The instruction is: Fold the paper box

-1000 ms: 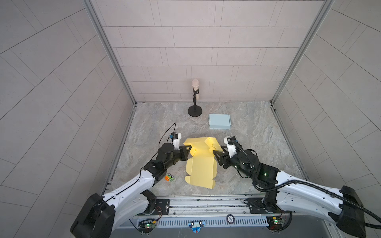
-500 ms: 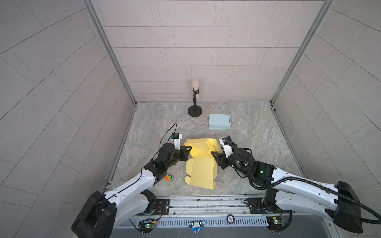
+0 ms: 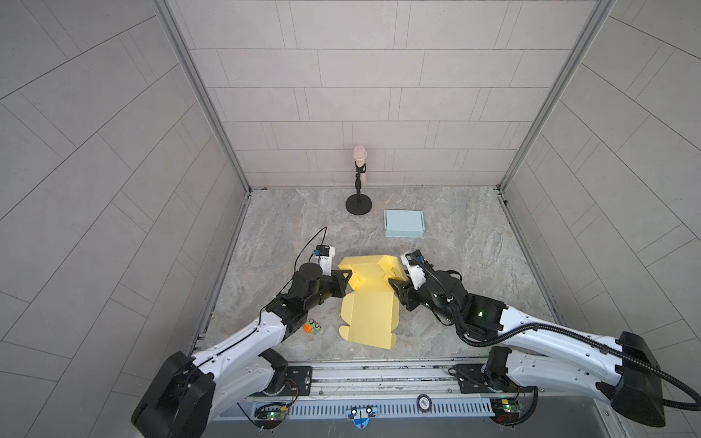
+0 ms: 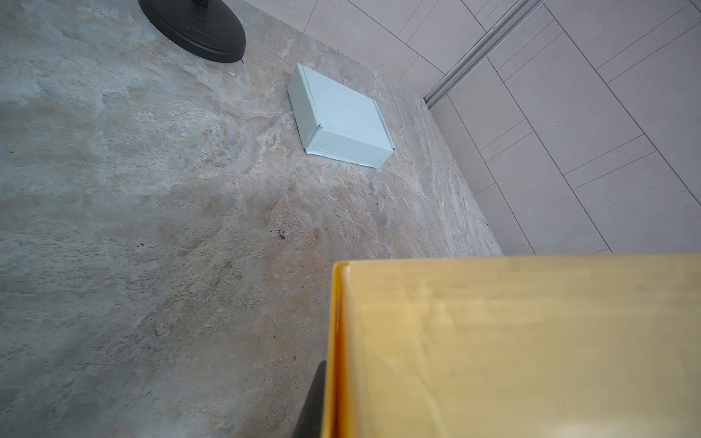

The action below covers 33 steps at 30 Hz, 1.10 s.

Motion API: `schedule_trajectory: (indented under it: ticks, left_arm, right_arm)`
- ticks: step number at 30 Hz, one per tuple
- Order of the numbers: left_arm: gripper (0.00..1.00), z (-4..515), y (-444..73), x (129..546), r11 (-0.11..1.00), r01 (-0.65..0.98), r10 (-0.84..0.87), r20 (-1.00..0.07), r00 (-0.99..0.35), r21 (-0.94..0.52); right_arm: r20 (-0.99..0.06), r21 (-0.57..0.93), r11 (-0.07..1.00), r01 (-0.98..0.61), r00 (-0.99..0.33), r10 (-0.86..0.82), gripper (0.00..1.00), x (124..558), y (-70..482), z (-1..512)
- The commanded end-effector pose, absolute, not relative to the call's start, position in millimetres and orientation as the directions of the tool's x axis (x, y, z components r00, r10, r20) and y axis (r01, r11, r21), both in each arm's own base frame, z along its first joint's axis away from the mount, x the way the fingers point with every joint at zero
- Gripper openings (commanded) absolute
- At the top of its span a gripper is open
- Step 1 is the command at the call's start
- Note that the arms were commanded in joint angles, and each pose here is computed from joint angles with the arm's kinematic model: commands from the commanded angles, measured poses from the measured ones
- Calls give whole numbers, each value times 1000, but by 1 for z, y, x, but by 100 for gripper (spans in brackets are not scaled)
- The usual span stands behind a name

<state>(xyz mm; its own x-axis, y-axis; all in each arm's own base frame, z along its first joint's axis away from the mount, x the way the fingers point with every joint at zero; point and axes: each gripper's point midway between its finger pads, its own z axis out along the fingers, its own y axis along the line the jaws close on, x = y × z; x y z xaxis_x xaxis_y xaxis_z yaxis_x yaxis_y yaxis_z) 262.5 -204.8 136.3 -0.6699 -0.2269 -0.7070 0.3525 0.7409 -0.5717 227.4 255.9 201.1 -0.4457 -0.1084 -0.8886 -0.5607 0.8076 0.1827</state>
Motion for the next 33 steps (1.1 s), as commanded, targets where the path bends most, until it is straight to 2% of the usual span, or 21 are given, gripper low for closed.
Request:
schedule_trajectory:
  ticks: [1, 11, 16, 17, 33]
  left_arm:
    - [8, 145, -205, 266, 742, 372, -224, -730, -646, -558]
    - [9, 143, -204, 267, 751, 368, -203, -723, -661, -548]
    - [9, 143, -204, 266, 749, 377, -191, -723, -664, -545]
    - [9, 145, -204, 266, 749, 383, -184, -725, -663, -540]
    - [9, 140, -208, 263, 751, 408, -132, -724, -677, -519]
  right_arm:
    - [-902, 167, 792, -587, -415, -117, 51, 219, 250, 218]
    - [-943, 143, 730, -668, -315, -104, 54, 194, 231, 251]
    - [-959, 140, 755, -641, -279, -59, 55, 195, 215, 266]
    - [-952, 140, 764, -630, -299, -71, 55, 197, 212, 253]
    - [-925, 209, 695, -688, -369, -87, 48, 200, 242, 238]
